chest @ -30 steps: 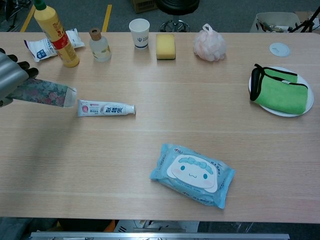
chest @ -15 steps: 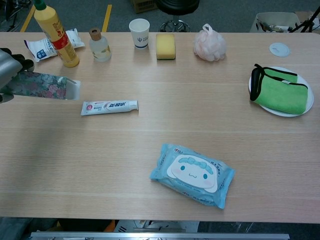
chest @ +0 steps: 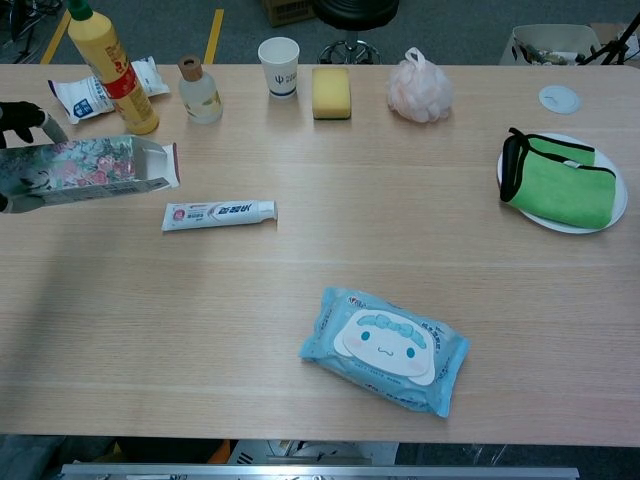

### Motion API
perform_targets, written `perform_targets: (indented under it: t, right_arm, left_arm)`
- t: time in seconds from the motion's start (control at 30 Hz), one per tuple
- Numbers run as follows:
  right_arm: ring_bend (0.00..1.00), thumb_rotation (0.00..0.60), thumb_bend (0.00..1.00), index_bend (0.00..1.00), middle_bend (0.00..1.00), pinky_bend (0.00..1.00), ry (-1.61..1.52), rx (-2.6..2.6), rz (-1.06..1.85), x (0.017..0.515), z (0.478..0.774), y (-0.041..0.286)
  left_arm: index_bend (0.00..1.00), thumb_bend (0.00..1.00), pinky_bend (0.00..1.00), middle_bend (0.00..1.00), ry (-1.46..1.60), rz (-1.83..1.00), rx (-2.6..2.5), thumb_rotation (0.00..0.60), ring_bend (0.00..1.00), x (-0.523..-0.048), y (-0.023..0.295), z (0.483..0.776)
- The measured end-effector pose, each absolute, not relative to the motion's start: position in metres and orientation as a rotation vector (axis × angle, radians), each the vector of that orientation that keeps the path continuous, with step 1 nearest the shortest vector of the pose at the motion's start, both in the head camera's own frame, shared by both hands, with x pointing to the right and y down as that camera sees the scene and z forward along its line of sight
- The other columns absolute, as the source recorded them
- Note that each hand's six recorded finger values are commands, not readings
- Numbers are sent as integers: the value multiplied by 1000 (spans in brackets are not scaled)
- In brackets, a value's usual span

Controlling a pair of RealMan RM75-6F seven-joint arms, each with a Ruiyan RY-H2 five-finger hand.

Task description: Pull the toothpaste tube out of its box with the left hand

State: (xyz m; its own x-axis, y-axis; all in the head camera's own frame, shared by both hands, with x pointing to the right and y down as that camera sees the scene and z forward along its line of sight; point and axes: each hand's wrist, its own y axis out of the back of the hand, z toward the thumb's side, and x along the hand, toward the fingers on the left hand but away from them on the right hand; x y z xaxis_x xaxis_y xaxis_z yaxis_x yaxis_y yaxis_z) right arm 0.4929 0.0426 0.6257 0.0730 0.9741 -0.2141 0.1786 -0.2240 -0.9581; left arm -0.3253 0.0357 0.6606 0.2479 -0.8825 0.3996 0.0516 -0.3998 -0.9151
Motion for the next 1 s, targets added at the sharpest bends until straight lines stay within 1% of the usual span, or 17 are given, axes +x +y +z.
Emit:
perform_targets:
  t: [0.1,0.27,0.5,0.7,1.0]
  right_arm:
    - [236,600,163,392,353,335,-1194,-1539,1237,493,625,42]
    - [236,600,163,392,354,335,-1196,-1539,1239,493,625,43]
    - [236,600,162,391,353,335,-1207,-1540,1230,494,623,44]
    - [236,600,162,392,353,335,-1219,-1530,1193,491,616,46]
    - [236,600,162,391,354,335,-1229,-1479,1105,485,593,58]
  left_arm:
    - [261,172,323,177,807,-1301,-1639,600,226,-329,37,665]
    - [212,170,289,125,829,-1302,-1680,600,186,-330,41,674]
    - [221,169,288,123,892,-1271,-1721,600,183,-330,42,677]
    - [252,169,299,163,1020,-1181,-1704,600,202,-334,42,663]
    - [280,170,316,199,1186,-1078,-1655,600,217,-344,61,637]
